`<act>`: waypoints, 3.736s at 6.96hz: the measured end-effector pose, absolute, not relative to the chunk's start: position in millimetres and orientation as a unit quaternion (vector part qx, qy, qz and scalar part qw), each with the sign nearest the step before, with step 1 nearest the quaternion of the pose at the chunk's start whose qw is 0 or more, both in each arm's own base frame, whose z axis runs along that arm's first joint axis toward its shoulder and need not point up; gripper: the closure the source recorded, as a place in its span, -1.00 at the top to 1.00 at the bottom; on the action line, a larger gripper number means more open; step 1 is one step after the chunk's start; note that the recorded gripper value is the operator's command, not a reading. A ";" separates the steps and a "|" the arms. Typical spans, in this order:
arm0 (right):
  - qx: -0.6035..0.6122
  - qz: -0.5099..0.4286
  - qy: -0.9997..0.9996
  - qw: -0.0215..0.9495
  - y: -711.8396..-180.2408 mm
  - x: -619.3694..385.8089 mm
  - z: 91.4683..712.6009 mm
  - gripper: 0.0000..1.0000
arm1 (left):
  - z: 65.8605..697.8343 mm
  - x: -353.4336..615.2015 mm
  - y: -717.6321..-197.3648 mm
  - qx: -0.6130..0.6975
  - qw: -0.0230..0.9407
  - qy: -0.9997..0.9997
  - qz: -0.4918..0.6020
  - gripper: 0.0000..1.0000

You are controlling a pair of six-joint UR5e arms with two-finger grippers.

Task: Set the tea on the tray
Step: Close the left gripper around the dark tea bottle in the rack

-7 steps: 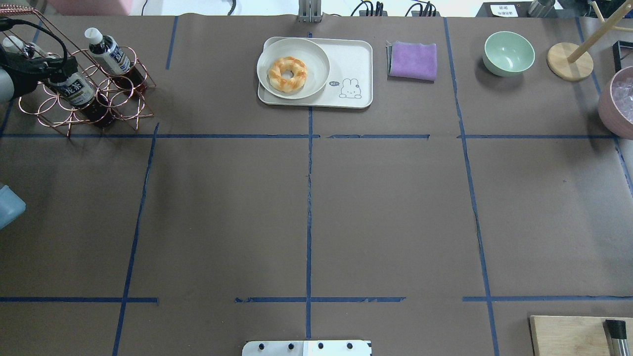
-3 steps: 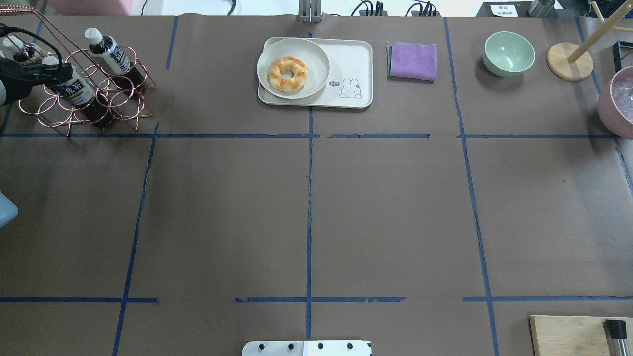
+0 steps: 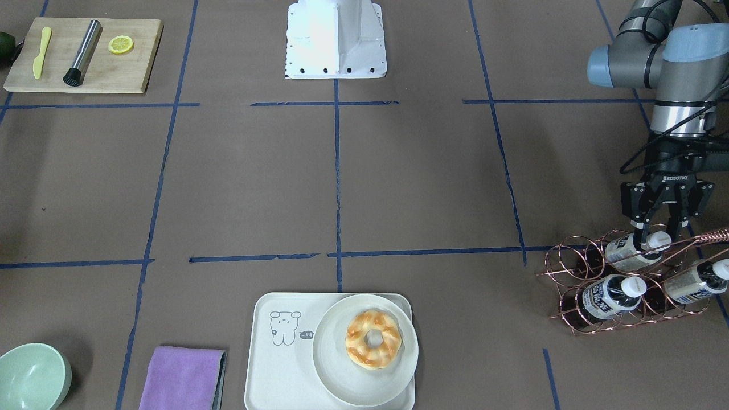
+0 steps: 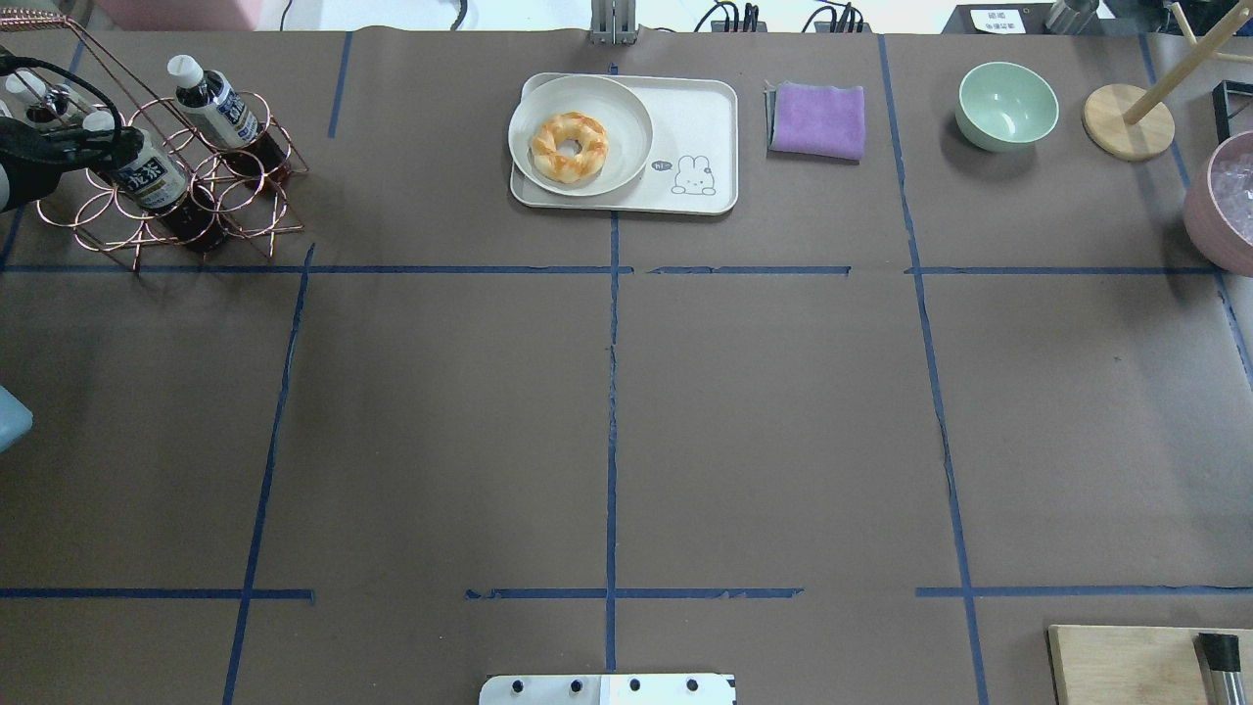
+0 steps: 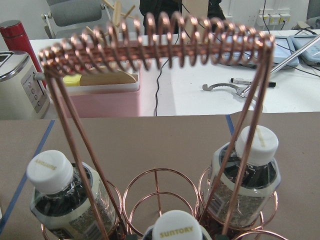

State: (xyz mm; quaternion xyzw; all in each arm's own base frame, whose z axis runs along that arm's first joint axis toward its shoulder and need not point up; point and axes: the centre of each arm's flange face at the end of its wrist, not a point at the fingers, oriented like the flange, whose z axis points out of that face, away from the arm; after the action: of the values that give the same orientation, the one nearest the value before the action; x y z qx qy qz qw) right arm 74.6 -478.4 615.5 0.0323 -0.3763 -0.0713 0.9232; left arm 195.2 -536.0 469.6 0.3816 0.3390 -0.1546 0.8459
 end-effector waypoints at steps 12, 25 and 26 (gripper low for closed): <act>0.032 -0.071 -0.376 0.923 -478.4 74.6 615.4 1.00 | 469.0 188.9 -545.7 0.384 0.844 0.336 -0.167 -0.22; 0.029 -0.071 -0.377 0.923 -478.2 74.5 619.3 1.00 | 414.4 138.9 -532.1 0.424 0.812 0.357 -0.180 -1.00; 0.029 -0.070 -0.377 0.923 -478.2 74.6 619.7 1.00 | 412.5 127.3 -521.6 0.417 0.812 0.368 -0.175 -1.00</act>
State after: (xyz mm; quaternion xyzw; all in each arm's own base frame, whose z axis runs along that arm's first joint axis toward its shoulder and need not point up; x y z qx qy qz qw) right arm 74.6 -478.2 619.7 0.0286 -0.3767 -0.0703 0.9232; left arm 127.3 -521.6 412.5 0.4169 0.3678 -0.1755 0.8125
